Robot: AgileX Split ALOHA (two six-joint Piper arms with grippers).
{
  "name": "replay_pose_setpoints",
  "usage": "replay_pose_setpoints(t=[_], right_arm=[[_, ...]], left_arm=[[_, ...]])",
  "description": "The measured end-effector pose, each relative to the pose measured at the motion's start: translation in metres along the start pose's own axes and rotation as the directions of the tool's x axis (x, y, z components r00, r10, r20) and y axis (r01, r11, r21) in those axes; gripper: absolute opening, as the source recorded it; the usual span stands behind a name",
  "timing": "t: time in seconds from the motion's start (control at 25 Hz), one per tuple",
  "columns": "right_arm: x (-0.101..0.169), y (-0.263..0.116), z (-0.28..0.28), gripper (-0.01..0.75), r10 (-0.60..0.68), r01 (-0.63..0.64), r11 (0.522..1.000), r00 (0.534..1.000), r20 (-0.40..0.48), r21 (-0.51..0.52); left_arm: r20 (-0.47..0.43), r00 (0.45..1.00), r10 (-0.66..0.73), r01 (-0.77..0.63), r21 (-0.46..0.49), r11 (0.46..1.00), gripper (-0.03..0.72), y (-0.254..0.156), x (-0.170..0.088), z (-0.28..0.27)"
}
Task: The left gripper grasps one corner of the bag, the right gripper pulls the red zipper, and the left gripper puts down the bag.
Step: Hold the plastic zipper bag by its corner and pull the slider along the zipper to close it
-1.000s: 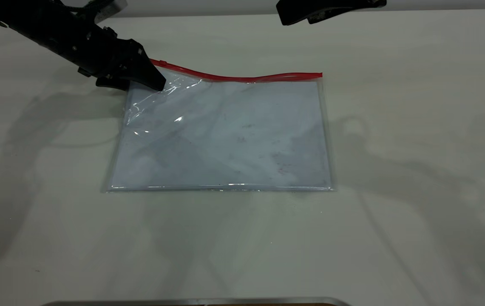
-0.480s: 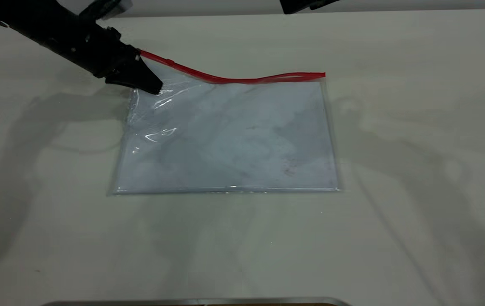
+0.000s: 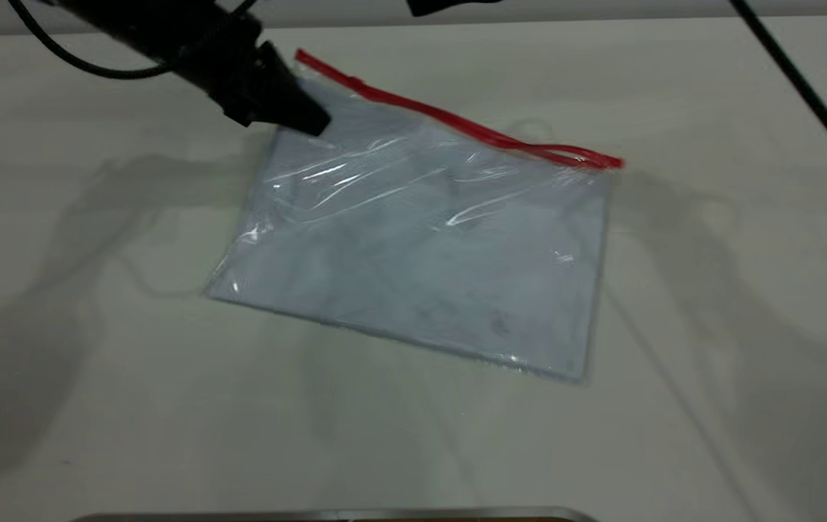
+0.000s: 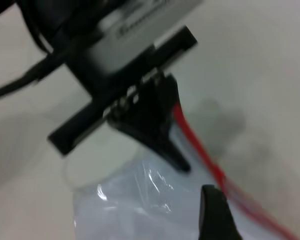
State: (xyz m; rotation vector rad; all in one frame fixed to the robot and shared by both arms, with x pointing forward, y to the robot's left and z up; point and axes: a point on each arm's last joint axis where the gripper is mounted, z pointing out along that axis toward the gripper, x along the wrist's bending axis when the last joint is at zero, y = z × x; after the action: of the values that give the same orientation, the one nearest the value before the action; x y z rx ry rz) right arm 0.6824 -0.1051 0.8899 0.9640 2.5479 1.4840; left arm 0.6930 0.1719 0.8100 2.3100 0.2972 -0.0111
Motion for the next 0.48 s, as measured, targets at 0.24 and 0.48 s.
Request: replay_pose_setpoints(t=[0.24,0.48], right_arm=[[-0.010,-0.023,0.025,0.483,0.021,-0.019,1.000,0.997,-0.078,0.020],[-0.010,-0.039,0.038,0.483,0.007,-0.004,1.000,0.995,-0.104,0.026]], left_arm=[[0.031,0.993,0.118,-0.116,-0.047,0.992,0.053,0.007,-0.005,0.003],[0.028,0.987,0.159,-0.157,-0.055,0.986,0.053,0.008,-0.005,0.003]])
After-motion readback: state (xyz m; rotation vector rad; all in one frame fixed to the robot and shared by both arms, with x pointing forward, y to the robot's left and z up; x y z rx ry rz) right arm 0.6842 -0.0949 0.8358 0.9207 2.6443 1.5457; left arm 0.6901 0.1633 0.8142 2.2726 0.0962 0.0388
